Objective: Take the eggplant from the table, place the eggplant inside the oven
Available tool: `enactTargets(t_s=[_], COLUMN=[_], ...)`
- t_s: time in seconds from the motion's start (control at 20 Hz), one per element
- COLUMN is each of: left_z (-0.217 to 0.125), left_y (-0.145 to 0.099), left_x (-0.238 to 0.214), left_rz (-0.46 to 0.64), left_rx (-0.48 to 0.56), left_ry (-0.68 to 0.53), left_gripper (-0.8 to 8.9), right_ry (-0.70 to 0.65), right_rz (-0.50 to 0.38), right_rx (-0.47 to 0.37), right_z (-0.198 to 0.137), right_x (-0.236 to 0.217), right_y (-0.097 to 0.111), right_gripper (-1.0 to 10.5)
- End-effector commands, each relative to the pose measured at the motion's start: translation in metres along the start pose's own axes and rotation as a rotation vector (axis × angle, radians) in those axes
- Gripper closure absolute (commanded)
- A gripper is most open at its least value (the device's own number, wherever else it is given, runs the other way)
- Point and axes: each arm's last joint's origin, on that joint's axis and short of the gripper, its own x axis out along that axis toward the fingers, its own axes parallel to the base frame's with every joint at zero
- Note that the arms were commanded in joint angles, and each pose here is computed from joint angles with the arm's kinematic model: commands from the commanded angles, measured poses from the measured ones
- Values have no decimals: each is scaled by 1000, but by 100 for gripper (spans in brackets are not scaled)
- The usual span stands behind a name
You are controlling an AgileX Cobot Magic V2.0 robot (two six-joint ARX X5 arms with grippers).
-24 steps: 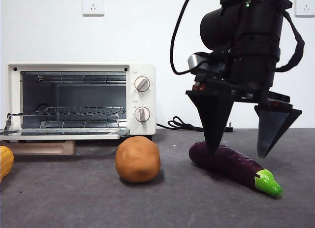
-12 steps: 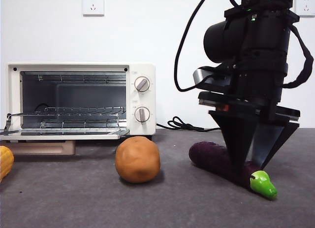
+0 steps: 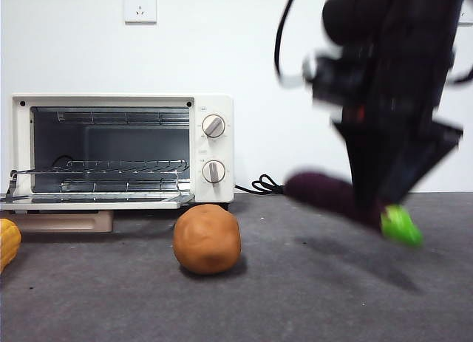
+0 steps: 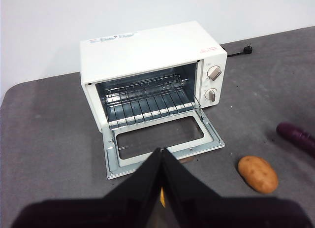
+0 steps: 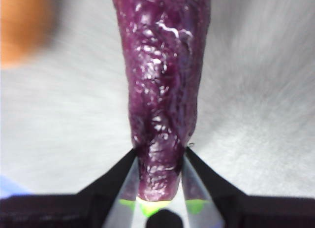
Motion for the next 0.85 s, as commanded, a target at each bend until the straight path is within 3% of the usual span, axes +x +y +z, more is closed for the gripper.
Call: enactTargets(t_s=[0.05,0.25,0.5,0.85], left_z=[-1,0,0,0], left_y=[0,0,0,0], left_x=[0,2,2,2], left_rz=[1,-1,-6,-8], left_rx=[12,12,11,8], left_ry=[-2,4,5,6], left_gripper=[820,820,820,820], right_ry=[-88,-166,-201,-239], right_rz=[85,330,390,681], right_rx=[-25,-42,-77,-36], right_z=[-5,-10,-4,33], right_x=[-26,-53,-49,-13], right_y=[6,19,46,99], right_gripper=[957,958,958,958])
